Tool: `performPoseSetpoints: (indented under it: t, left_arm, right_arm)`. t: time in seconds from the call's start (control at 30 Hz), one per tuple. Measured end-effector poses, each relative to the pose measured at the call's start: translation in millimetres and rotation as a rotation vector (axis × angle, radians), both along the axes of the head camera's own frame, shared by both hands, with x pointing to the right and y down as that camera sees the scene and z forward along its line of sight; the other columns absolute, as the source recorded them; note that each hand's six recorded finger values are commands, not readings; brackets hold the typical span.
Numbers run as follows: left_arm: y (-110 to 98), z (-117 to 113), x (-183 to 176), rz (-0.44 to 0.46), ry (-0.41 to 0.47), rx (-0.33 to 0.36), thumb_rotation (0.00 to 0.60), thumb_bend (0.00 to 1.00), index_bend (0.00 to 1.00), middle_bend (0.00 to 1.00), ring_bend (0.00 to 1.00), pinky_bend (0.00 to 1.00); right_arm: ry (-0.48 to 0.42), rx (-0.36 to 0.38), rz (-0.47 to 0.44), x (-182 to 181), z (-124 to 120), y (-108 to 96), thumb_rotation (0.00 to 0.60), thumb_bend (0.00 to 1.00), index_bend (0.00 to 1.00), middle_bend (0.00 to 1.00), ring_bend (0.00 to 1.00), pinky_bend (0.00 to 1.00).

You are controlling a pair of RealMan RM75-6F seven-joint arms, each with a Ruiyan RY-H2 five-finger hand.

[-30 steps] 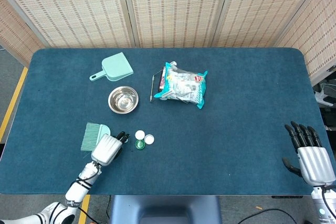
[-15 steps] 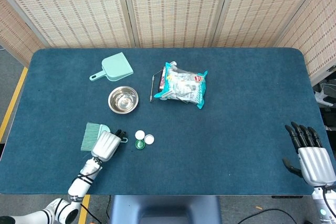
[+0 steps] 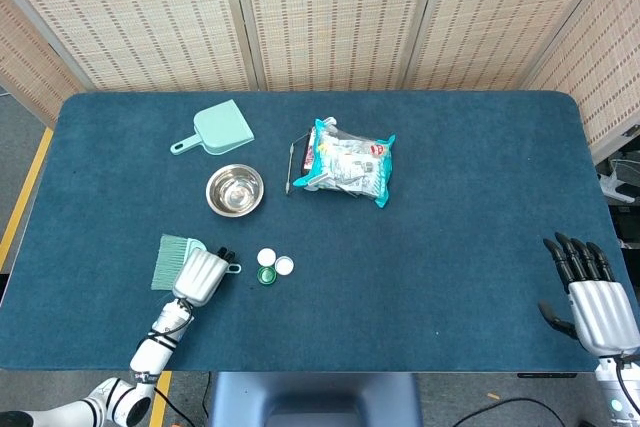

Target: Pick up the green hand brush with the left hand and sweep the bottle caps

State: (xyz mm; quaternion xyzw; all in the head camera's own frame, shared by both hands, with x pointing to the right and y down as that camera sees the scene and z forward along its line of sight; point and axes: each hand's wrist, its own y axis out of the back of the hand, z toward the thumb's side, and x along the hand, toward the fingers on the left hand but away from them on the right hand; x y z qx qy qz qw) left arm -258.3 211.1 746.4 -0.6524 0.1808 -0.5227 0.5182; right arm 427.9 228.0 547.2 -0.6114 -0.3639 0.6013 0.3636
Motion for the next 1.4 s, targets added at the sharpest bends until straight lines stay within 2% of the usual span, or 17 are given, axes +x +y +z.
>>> performPoseSetpoints:
  t: [0.1, 0.2, 0.4, 0.53, 0.63, 0.73, 0.87, 1.07, 1.23, 1.4]
  left_arm:
    - [-2, -7, 3, -0.025, 0.066, 0.008, 0.600, 0.56, 0.71, 0.80, 0.85, 1.00]
    - [-6, -18, 6, -0.075, 0.187, 0.019, 0.600, 0.63, 0.74, 0.84, 0.84, 1.00]
    - [-19, -43, 9, -0.218, 0.535, 0.020, 0.600, 0.72, 0.75, 0.87, 0.84, 1.00]
    - [-27, -59, 9, -0.317, 0.808, 0.003, 0.600, 0.73, 0.75, 0.88, 0.84, 1.00]
    - [-31, -65, 10, -0.380, 0.981, -0.015, 0.600, 0.73, 0.75, 0.88, 0.84, 1.00]
    - [-34, -64, 11, -0.422, 1.092, -0.026, 0.600, 0.74, 0.75, 0.88, 0.84, 1.00]
    - [-34, -52, 11, -0.435, 1.090, -0.026, 0.600, 0.76, 0.75, 0.88, 0.84, 1.00]
    - [-28, -33, 19, -0.448, 1.071, -0.065, 0.600, 0.77, 0.75, 0.89, 0.84, 1.00]
    - [-19, -23, 31, -0.470, 1.096, -0.129, 0.600, 0.77, 0.75, 0.89, 0.84, 1.00]
    - [-10, -21, 54, -0.454, 1.124, -0.181, 0.600, 0.77, 0.75, 0.89, 0.84, 1.00]
  right_arm:
    - [-0.001, -0.003, 0.001, 0, 0, 0, 0.600, 0.21, 0.00, 0.00, 0.00, 0.00]
    - [-0.006, -0.004, 0.003, 0, -1, 1, 0.600, 0.21, 0.00, 0.00, 0.00, 0.00]
    - [-0.016, 0.007, 0.007, 1, -6, 2, 0.600, 0.21, 0.00, 0.00, 0.00, 0.00]
    - [-0.019, -0.001, 0.002, 1, -5, 3, 0.600, 0.21, 0.00, 0.00, 0.00, 0.00]
    - [-0.022, -0.010, -0.005, -1, -4, 4, 0.600, 0.21, 0.00, 0.00, 0.00, 0.00]
    - [-0.024, -0.004, -0.002, 0, -6, 4, 0.600, 0.21, 0.00, 0.00, 0.00, 0.00]
    - [-0.025, 0.008, 0.005, 1, -10, 3, 0.600, 0.21, 0.00, 0.00, 0.00, 0.00]
    - [-0.026, 0.000, 0.000, 1, -8, 3, 0.600, 0.21, 0.00, 0.00, 0.00, 0.00]
    - [-0.028, 0.004, 0.004, 1, -8, 3, 0.600, 0.21, 0.00, 0.00, 0.00, 0.00]
    - [-0.035, 0.003, -0.001, -1, -9, 4, 0.600, 0.21, 0.00, 0.00, 0.00, 0.00]
